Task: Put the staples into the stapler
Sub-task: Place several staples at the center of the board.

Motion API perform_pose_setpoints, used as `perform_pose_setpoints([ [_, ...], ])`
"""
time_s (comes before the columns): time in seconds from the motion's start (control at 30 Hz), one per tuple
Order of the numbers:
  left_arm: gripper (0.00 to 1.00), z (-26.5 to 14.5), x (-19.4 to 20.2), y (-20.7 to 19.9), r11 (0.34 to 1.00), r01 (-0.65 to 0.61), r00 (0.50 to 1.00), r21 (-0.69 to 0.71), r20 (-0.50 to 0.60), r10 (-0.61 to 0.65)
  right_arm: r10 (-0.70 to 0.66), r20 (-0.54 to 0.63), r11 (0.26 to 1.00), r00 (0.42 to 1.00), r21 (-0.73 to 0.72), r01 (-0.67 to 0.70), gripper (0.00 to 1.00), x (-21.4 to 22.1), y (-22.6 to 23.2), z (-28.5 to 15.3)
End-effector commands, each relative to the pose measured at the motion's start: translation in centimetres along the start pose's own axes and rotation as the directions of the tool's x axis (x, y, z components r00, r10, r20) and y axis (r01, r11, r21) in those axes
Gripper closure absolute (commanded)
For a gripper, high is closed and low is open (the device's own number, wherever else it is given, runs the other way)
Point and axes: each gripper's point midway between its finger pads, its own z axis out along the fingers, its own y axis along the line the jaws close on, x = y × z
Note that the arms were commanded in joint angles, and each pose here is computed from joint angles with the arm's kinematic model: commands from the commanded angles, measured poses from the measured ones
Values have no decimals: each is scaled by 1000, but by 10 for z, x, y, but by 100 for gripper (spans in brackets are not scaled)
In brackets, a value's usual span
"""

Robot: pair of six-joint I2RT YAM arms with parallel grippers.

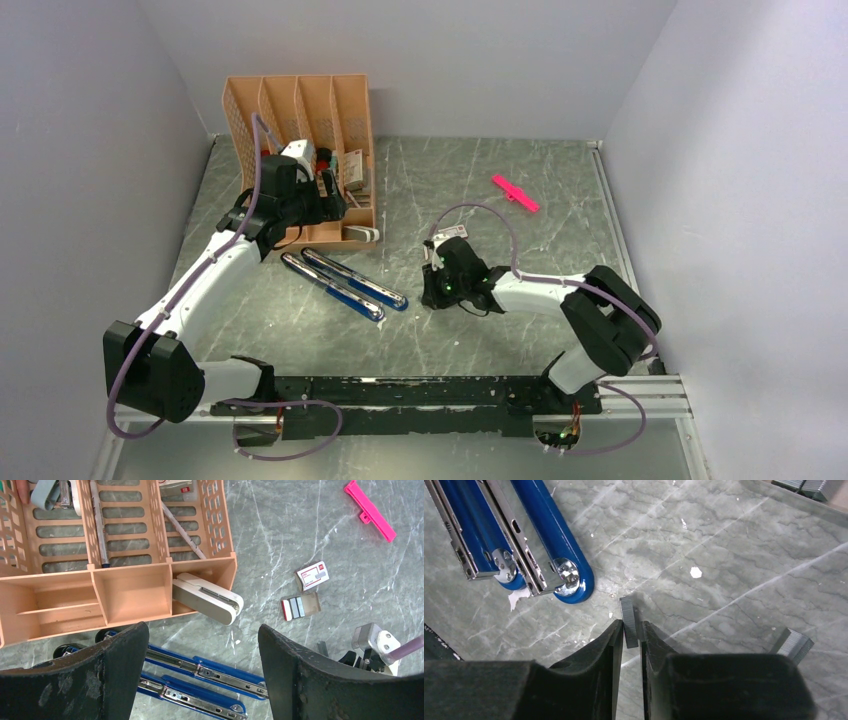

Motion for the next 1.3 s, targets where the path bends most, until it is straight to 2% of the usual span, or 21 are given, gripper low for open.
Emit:
perform_pose_setpoints([
  [0.0, 16, -1, -11, -5, 1000, -3, 1000, 31, 27, 2, 13, -4, 998, 1000, 68, -13, 75, 1, -11, 1],
  [0.37, 16, -2, -12, -5, 1000, -3, 1000, 31, 29, 2, 36, 17, 991, 999, 130, -38, 67, 0, -22, -2],
  [0.97, 16, -1, -11, -4, 999, -1, 1000, 32, 26, 0, 104, 42, 977, 994, 180, -109, 69, -1, -38, -8],
  [1.17, 16, -2, -11, -5, 999, -2, 1000, 36, 27, 1, 83, 139, 987, 987, 123, -101, 69, -24, -26, -24],
  [1.27, 16, -2, -12, -6, 999, -1, 1000, 39, 28, 0, 73, 196, 984, 978, 147, -102, 68, -35, -29, -35],
])
